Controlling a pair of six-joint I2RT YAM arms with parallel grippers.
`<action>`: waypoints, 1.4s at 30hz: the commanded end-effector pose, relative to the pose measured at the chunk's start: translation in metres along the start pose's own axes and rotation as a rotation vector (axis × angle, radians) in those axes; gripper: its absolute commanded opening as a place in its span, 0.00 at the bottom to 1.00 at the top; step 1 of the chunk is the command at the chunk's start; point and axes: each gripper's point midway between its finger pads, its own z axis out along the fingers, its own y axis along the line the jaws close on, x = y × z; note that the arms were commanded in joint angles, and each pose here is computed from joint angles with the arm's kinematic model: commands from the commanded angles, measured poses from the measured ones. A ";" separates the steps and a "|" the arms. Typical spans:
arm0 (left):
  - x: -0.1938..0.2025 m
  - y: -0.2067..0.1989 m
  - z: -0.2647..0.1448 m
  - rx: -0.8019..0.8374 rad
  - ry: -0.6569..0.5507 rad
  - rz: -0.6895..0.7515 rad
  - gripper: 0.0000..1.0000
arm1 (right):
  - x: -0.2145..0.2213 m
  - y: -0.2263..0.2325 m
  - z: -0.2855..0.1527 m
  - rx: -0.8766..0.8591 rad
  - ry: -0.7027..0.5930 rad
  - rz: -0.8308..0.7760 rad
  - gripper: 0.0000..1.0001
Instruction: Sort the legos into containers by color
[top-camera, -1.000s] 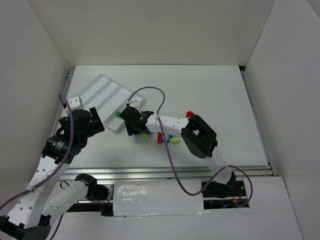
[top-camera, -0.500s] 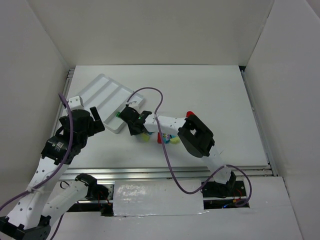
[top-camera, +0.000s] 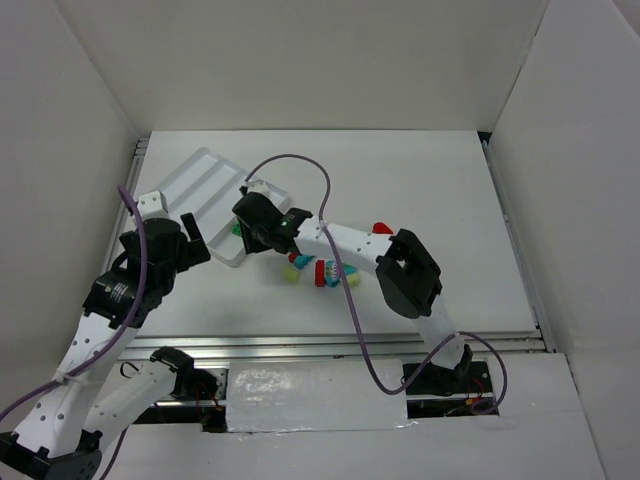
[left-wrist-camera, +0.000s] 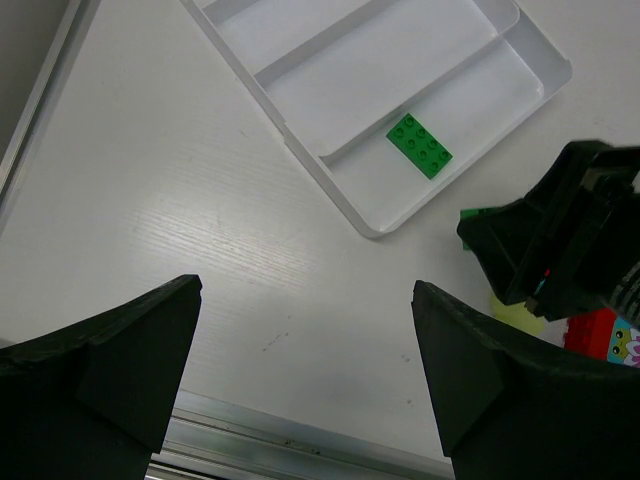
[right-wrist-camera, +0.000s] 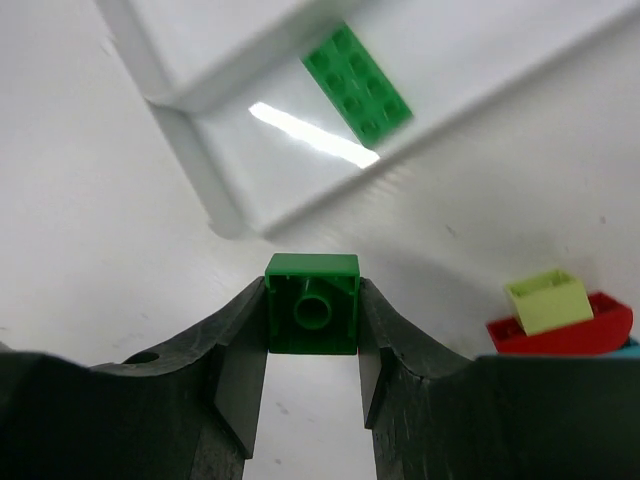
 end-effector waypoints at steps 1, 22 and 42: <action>-0.005 -0.004 0.004 0.015 -0.016 0.007 1.00 | -0.051 0.021 -0.005 -0.056 -0.113 0.016 0.13; -0.001 -0.010 0.008 0.034 0.009 0.026 1.00 | -0.080 0.014 0.064 -0.114 -0.132 0.085 0.65; -0.002 -0.011 0.007 0.048 0.005 0.021 1.00 | -0.065 -0.189 -0.106 0.300 -0.111 0.261 1.00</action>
